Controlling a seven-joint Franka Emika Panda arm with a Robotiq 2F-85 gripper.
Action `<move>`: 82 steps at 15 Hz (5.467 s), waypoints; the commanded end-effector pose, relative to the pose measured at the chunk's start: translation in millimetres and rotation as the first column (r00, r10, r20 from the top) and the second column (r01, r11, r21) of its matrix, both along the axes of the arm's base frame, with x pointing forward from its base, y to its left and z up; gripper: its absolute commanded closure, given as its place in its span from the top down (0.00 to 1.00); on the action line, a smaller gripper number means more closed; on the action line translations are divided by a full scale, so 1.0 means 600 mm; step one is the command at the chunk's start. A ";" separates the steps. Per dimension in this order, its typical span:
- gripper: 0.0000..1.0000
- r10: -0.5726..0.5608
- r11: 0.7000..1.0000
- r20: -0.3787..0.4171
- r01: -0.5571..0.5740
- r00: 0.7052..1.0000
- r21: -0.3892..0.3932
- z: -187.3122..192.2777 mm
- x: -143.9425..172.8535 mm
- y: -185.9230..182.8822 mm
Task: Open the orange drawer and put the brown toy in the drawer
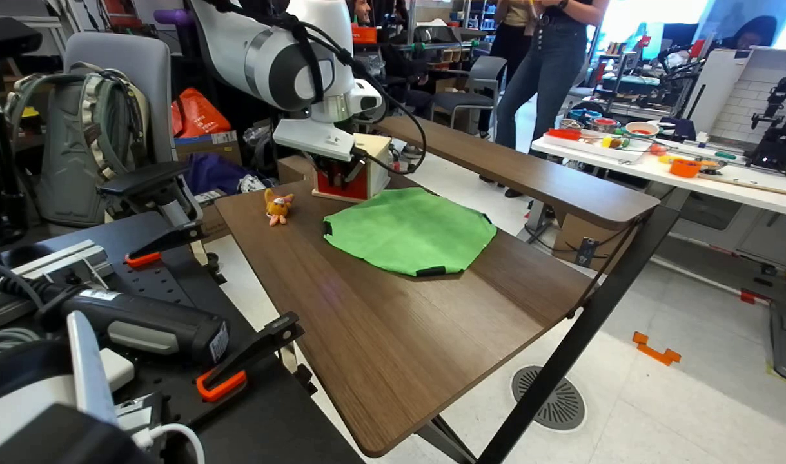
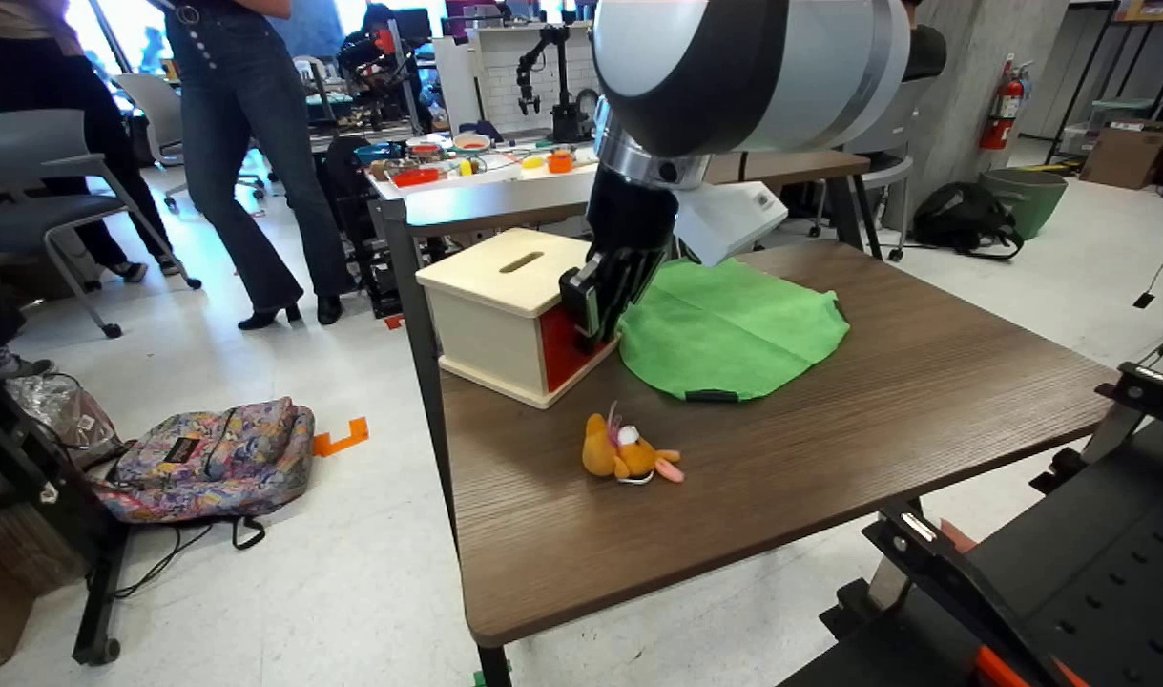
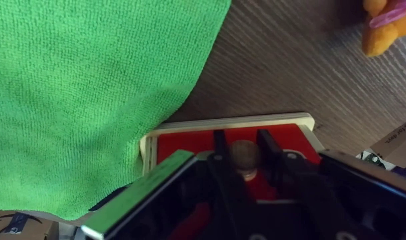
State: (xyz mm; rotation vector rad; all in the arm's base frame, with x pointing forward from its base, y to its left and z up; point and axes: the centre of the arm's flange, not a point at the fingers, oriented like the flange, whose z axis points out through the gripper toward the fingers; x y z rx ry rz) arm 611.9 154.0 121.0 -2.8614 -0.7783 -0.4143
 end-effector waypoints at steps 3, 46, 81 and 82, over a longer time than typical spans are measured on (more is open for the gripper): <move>0.07 -0.035 0.999 -0.017 0.035 0.999 0.012 0.014 -0.045 -0.021; 1.00 -0.006 0.999 -0.015 0.007 1.000 0.033 -0.014 -0.238 -0.006; 0.04 0.066 0.998 -0.009 -0.066 0.998 0.018 -0.032 -0.271 0.043; 0.04 0.076 0.997 -0.010 -0.075 0.997 0.019 -0.025 -0.281 0.045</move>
